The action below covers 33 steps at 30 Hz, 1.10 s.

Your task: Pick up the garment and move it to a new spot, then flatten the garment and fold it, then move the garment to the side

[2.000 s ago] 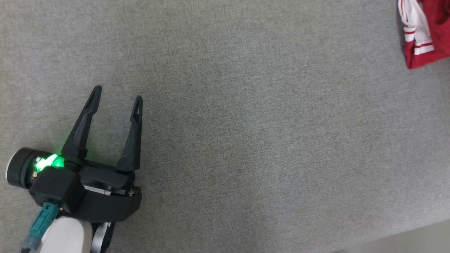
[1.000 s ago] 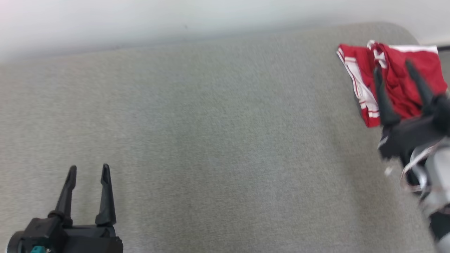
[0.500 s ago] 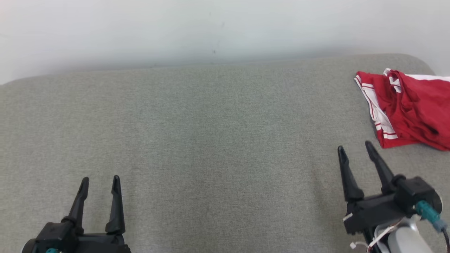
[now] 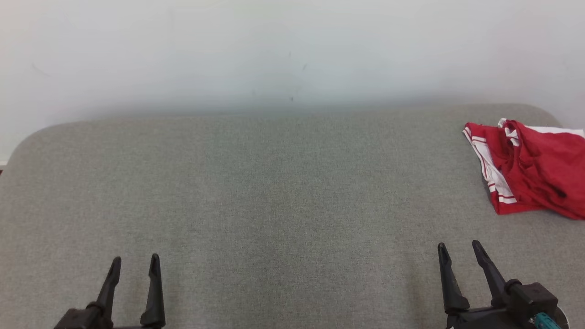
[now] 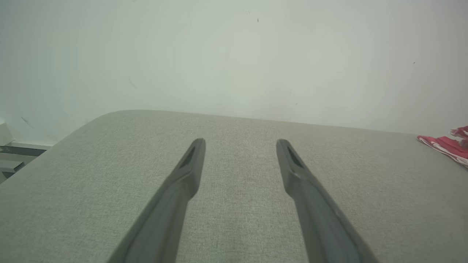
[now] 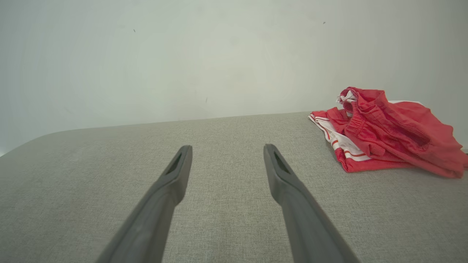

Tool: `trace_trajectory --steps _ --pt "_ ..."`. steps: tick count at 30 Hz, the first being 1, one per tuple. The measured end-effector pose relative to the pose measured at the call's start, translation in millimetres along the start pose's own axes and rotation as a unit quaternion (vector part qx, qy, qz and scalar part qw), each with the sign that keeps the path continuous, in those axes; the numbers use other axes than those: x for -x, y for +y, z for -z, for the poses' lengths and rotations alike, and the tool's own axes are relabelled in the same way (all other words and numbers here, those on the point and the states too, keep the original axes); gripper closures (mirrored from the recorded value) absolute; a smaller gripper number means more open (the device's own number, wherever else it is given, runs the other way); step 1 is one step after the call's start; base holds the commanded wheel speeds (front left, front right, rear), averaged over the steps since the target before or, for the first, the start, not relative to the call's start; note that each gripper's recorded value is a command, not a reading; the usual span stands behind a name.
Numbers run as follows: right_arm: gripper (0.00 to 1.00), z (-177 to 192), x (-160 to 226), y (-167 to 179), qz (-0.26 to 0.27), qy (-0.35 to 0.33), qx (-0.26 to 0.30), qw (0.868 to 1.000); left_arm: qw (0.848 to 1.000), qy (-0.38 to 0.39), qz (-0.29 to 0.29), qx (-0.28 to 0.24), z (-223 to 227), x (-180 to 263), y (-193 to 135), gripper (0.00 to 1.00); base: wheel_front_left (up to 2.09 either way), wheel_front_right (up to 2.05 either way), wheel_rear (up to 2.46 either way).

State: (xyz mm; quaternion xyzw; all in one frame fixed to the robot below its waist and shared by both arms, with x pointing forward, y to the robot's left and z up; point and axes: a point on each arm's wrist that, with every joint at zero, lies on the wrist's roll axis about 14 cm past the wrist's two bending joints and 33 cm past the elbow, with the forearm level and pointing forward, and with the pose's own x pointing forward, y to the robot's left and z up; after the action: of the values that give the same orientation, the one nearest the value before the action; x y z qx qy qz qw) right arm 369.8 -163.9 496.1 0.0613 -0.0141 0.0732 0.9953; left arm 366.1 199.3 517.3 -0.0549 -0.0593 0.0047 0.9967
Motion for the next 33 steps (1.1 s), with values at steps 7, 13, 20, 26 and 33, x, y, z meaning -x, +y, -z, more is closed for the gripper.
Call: trace_trajectory --steps 7,13,20,26,33 --pt "0.0 -5 5 2 0.001 -0.005 0.001 1.0 1.0 -0.003 -0.002 0.002 -2 10 0 0.0 0.0 0.0 0.0" --pt "0.0 -5 4 2 0.001 -0.005 0.002 1.0 1.0 -0.004 -0.002 0.003 -4 12 2 0.0 0.0 0.0 0.0" --pt "1.0 9 10 2 0.004 0.017 -0.002 1.0 1.0 0.017 -0.011 0.005 9 18 6 1.0 0.0 0.0 0.0" --pt "1.0 21 15 -3 0.021 0.038 -0.043 0.998 0.998 0.044 -0.028 0.044 22 21 12 1.0 0.0 0.0 0.0" --pt "1.0 21 14 -10 0.041 0.04 -0.107 0.993 0.992 0.051 -0.044 0.109 25 20 14 1.0 0.0 0.0 0.0"
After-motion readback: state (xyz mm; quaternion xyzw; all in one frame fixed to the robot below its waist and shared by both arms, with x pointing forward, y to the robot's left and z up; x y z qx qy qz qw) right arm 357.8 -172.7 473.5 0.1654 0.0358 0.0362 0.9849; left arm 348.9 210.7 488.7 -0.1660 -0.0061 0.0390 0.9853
